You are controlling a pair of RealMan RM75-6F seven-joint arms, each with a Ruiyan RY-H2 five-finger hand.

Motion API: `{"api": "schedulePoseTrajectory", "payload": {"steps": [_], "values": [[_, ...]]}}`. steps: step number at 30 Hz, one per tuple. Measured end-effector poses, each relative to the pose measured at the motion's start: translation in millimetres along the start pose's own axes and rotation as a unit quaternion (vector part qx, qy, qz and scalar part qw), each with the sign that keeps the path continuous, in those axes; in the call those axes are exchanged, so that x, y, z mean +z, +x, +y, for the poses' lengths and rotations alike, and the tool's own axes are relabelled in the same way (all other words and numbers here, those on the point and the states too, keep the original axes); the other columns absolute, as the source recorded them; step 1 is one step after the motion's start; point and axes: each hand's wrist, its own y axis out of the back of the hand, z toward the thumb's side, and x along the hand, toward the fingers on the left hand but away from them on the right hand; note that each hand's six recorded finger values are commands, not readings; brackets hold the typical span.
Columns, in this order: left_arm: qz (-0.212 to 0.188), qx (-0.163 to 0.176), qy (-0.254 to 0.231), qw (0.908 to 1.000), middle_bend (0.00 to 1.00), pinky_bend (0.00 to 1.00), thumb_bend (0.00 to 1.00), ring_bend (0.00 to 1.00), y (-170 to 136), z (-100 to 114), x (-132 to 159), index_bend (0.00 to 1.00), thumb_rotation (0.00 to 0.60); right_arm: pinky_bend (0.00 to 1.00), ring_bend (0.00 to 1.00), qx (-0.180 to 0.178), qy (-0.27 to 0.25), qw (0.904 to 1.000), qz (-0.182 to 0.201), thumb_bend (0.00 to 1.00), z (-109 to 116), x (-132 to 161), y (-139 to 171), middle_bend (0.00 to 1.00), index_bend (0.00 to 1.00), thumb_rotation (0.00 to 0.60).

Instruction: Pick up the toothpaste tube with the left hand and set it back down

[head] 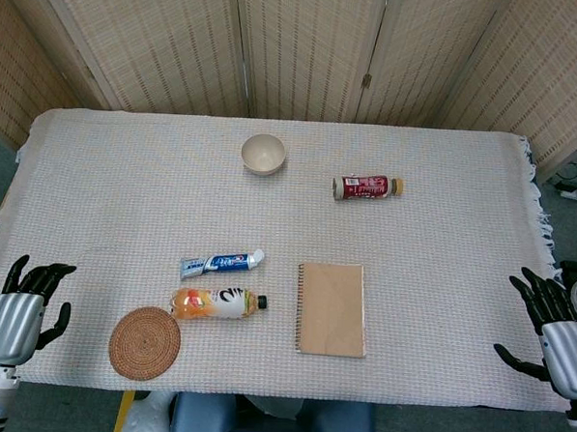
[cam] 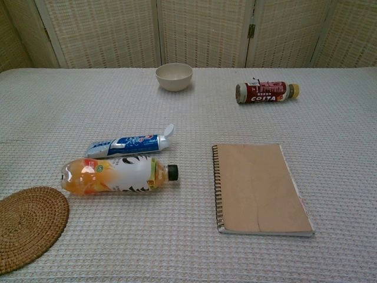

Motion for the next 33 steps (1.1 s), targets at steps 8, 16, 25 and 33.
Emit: {"api": "schedulePoseTrajectory", "payload": {"steps": [8,16,25,33], "values": [[0.007,0.000,0.001,1.0000,0.26,0.03,0.58,0.24,-1.3,-1.7,-3.7,0.26,0.600,0.00,0.00,0.006,0.003,1.0000,0.005,0.26,-0.3,1.9,-4.9,0.00,0.00,0.600],[-0.011,0.003,-0.011,0.9999,0.26,0.04,0.58,0.26,20.8,2.8,2.0,0.29,0.600,0.00,0.00,0.001,0.007,1.0000,0.001,0.26,5.6,0.7,-3.1,0.00,0.00,0.600],[-0.080,-0.019,-0.045,0.9956,0.29,0.06,0.38,0.30,80.5,4.7,36.9,0.35,0.600,0.00,0.00,0.000,0.012,0.9999,0.006,0.26,8.3,5.2,-3.9,0.00,0.00,0.600],[-0.130,-0.055,-0.034,0.9894,0.29,0.06,0.32,0.30,139.7,-8.0,86.9,0.33,0.600,0.00,0.00,0.001,0.017,0.9998,0.005,0.26,9.8,7.8,-5.2,0.00,0.00,0.600]]}}
